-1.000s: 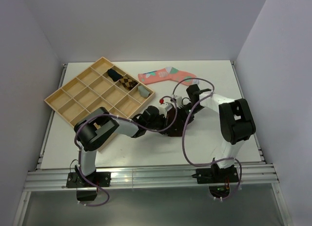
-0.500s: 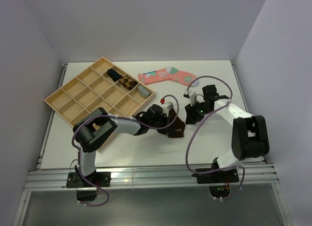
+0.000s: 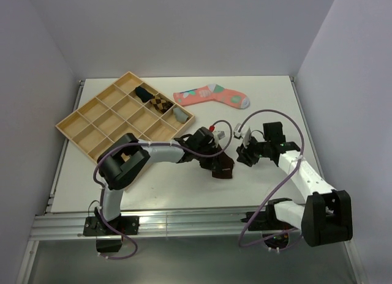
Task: Roll the socks
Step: Roll the sock at the center of the board.
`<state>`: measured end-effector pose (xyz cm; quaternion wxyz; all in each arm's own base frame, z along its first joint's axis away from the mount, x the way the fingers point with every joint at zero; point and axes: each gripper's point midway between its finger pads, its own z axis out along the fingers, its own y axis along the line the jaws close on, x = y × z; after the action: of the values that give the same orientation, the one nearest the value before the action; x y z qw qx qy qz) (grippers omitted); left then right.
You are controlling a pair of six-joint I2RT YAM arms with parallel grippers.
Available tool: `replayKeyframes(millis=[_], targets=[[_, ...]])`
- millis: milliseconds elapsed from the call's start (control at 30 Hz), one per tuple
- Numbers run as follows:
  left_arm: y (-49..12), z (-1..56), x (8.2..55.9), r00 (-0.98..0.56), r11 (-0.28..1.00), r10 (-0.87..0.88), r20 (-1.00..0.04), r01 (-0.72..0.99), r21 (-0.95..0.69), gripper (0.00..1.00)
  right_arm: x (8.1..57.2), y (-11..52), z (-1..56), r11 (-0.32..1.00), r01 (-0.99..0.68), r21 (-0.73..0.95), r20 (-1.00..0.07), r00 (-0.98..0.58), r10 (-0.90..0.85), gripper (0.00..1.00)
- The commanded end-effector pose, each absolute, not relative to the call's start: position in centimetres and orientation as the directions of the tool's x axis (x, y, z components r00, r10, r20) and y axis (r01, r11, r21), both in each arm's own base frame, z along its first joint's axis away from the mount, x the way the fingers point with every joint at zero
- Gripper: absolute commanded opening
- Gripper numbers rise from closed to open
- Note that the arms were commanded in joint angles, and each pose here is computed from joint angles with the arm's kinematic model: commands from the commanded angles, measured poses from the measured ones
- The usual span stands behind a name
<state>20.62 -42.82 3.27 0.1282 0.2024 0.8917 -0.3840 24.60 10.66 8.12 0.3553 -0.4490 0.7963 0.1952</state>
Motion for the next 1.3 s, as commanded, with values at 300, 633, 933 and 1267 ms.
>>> replayKeyframes(millis=[300, 633, 933, 1267], targets=[[-41.5, -0.4, 18.2, -0.934, 0.692, 0.347, -0.085, 0.317, -0.649, 0.0, 19.1, 15.6, 6.8, 0.174, -0.976, -0.134, -0.73, -0.022, -0.684, 0.52], [-42.2, -0.3, 18.2, -0.944, 0.666, 0.329, -0.034, 0.257, -0.7, 0.0, 17.5, 15.7, 4.2, 0.107, -0.98, -0.165, -0.666, 0.031, -0.745, 0.52], [-42.5, -0.1, 18.3, -0.943, 0.652, 0.331, -0.027, 0.25, -0.716, 0.0, 17.8, 15.3, 3.3, 0.083, -0.976, -0.202, -0.604, 0.057, -0.795, 0.53], [-42.6, 0.0, 18.5, -0.945, 0.635, 0.327, -0.026, 0.24, -0.734, 0.0, 17.4, 15.4, 2.4, 0.022, -0.978, -0.206, -0.541, 0.095, -0.835, 0.53]])
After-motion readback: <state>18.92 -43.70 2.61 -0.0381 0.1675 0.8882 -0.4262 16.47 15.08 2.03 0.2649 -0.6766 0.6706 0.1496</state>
